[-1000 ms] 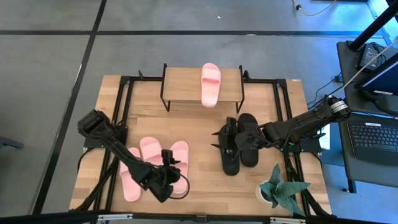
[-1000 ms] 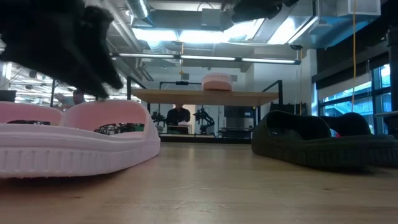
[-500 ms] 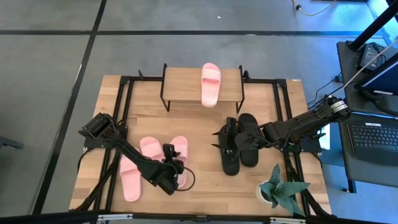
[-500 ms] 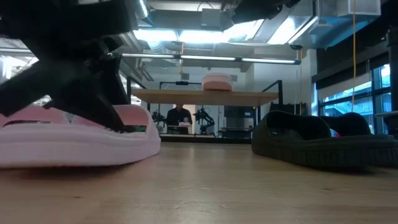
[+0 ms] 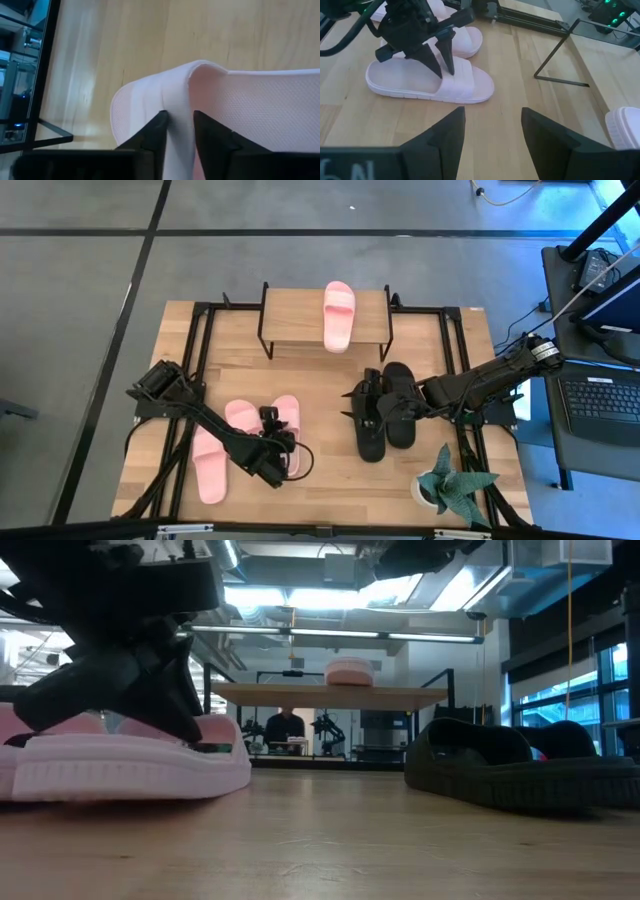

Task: Pick and place slides into the shelf
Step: Put the pink slipper slide on the shelf

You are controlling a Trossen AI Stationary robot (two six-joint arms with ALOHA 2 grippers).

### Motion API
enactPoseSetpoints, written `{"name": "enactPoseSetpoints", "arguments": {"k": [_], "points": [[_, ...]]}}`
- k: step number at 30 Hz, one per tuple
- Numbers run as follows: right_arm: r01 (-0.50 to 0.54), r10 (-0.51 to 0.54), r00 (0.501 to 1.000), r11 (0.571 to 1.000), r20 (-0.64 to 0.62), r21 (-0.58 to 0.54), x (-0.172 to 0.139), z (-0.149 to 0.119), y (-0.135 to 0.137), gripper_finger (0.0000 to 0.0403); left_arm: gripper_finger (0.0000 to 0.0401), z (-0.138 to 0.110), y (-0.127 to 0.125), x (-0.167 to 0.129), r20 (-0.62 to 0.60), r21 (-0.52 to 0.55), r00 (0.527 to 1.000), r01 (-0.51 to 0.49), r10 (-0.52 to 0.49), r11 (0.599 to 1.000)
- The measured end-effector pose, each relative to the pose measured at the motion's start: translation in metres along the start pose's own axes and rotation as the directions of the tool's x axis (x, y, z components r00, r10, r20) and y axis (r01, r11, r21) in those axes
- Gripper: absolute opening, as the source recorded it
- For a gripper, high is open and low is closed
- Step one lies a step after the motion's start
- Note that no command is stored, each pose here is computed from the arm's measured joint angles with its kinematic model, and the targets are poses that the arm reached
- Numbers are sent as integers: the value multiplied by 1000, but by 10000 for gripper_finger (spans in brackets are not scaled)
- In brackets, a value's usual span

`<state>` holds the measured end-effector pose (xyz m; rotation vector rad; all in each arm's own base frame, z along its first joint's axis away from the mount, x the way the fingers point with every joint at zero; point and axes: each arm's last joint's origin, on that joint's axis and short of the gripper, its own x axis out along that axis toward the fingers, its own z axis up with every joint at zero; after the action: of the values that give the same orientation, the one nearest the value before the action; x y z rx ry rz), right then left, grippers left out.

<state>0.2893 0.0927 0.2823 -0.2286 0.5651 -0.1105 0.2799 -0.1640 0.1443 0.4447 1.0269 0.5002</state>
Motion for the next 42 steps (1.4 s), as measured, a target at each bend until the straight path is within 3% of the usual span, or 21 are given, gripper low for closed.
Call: {"name": "enactPoseSetpoints", "arguments": {"k": [8, 17, 25, 30, 35, 39, 42], "points": [[0, 0, 1000, 1000, -1, -2, 0, 0, 0, 196, 11, -1, 1, 0, -4, 8, 1000, -8, 8, 1000], [0, 0, 1000, 1000, -15, -17, 0, -2, 0, 196, 5, 23, 18, -28, -46, 9, 999, 29, -28, 1000], [-3, 1, 1000, 998, -30, -66, -1, -3, 0, 196, 3, 53, 70, -79, 67, 31, 998, -18, 16, 999], [0, -2, 999, 998, -36, -68, -7, -3, -4, 196, 2, 66, 116, -93, 131, 61, 989, -82, 73, 995], [-1, -1, 999, 998, -32, -69, -9, -2, -5, 196, 2, 77, 163, -84, 115, 94, 979, -178, 167, 980], [-1, -2, 999, 997, -44, -75, -9, -4, -5, 196, 2, 82, 197, -63, 56, 121, 958, -285, 280, 951], [-2, -3, 998, 997, -61, -83, -9, -5, -6, 196, 2, 87, 218, -45, 8, 139, 949, -312, 314, 940]]}}
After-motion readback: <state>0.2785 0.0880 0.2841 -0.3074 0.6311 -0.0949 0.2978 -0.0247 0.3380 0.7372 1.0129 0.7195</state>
